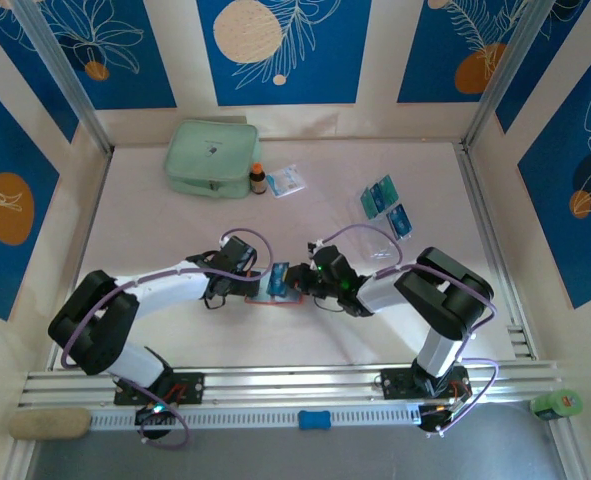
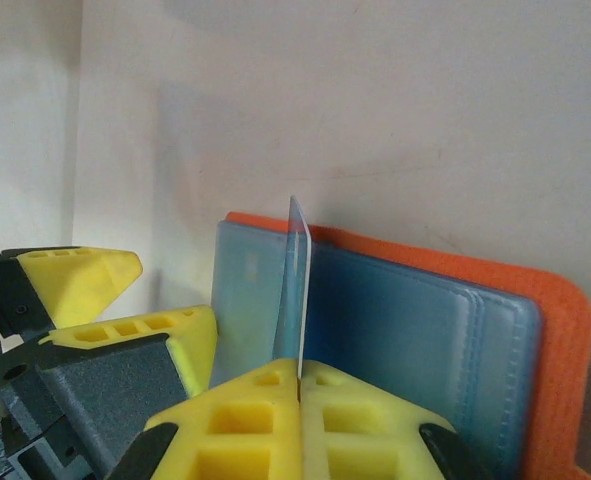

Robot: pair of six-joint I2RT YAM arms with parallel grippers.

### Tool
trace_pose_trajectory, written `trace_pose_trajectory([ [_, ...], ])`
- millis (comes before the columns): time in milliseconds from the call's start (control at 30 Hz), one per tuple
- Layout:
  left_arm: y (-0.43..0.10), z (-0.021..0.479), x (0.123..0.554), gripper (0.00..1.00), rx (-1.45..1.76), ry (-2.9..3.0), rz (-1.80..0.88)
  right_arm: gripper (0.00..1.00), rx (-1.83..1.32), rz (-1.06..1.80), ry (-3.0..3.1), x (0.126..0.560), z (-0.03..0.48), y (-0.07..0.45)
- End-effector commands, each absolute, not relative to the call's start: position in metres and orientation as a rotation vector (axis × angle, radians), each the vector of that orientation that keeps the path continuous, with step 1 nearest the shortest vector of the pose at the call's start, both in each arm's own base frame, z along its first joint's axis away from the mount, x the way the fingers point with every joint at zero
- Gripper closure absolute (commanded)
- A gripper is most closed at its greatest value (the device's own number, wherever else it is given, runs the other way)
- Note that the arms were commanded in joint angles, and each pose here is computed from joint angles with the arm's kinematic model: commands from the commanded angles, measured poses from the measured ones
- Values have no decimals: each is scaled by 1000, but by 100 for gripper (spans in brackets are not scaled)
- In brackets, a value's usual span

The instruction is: Put the credit cards into the card holder

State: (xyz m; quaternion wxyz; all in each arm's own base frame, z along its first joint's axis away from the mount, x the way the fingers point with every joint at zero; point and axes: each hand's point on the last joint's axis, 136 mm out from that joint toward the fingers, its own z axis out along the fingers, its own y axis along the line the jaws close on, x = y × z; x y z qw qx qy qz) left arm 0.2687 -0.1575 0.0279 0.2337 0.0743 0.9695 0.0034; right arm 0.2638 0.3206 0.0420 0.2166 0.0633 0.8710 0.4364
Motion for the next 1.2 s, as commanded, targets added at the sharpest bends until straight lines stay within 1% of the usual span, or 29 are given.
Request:
trace_pose_trajectory([
  [0,-149,13,257,0,224,2708,70,100,176,1161,2436,260,34,318],
  [567,-148,13,256,0,222,2711,69,100,217,1139,2462,249,32,314],
  [1167,-148,11,255,0,222,2713,72,100,253,1095,2533,238,18,310],
])
